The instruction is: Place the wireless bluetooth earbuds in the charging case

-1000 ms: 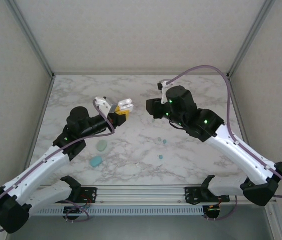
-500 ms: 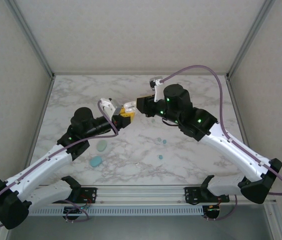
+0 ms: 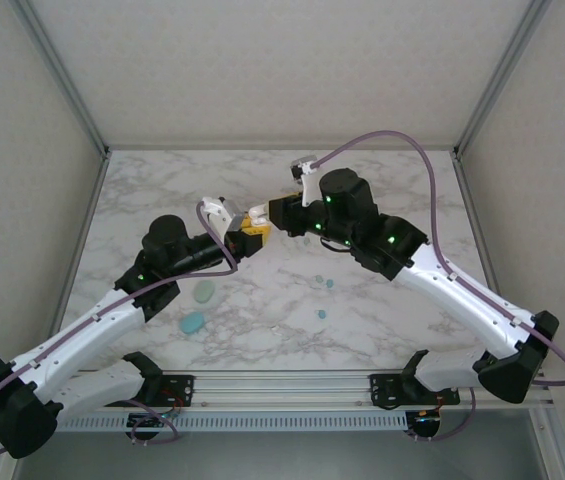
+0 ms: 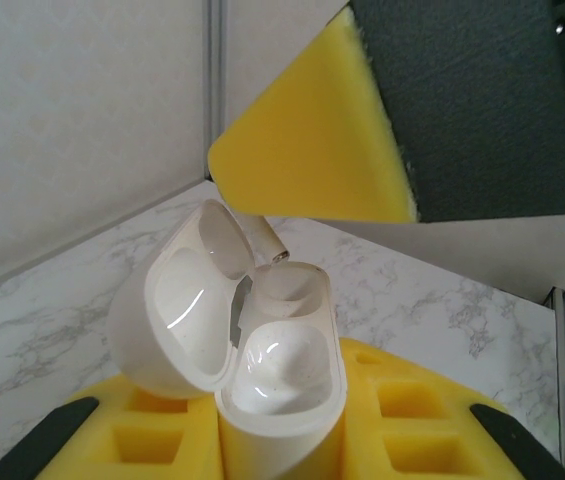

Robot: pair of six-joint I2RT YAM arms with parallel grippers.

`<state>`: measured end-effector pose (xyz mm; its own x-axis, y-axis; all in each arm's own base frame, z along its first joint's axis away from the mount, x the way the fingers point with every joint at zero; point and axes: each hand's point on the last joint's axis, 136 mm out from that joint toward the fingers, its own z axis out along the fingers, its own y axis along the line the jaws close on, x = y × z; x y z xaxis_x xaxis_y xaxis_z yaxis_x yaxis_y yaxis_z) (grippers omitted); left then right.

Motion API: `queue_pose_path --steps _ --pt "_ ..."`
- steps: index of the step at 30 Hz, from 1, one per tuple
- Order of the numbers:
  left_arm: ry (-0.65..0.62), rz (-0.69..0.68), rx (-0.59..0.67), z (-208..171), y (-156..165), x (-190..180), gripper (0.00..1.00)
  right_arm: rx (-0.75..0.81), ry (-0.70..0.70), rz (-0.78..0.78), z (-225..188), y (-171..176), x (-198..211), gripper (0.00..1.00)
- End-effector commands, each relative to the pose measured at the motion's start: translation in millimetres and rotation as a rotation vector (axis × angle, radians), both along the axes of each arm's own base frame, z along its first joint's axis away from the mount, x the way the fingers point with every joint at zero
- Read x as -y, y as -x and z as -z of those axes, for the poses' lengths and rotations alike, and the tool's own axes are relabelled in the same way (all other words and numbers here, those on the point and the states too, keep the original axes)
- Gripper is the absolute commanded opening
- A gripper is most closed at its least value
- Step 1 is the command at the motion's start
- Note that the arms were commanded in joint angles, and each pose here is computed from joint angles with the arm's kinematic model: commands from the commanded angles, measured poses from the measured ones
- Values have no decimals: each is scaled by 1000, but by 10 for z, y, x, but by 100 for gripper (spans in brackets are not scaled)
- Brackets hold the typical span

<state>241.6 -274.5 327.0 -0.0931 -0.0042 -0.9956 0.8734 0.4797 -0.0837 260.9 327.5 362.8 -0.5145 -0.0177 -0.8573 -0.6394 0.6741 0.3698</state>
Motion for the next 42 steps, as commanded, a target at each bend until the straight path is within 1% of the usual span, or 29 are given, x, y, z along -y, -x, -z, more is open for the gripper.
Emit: queue_pose_path --steps 1,6,11,20,30,35,39,42 --pt "56 20 63 -312 82 -1 10 22 55 1 129 -31 -33 27" --pt "61 5 62 -324 69 -21 10 30 95 8 240 -47 -10 27" --pt "64 -16 60 -328 37 -38 9 46 110 -25 290 -1 -43 27" --pt "79 -31 62 -350 5 -45 9 45 129 -103 362 97 -143 31" --pt "80 -28 65 -352 3 -36 9 39 125 -124 356 148 -139 35" --pt "77 -26 66 -346 10 -33 8 21 106 -140 337 190 -157 41" --pt "68 -26 67 -328 16 -38 9 9 68 -143 246 229 -150 52" --pt "38 -33 75 -285 22 -55 9 -2 24 -130 130 257 -112 61"
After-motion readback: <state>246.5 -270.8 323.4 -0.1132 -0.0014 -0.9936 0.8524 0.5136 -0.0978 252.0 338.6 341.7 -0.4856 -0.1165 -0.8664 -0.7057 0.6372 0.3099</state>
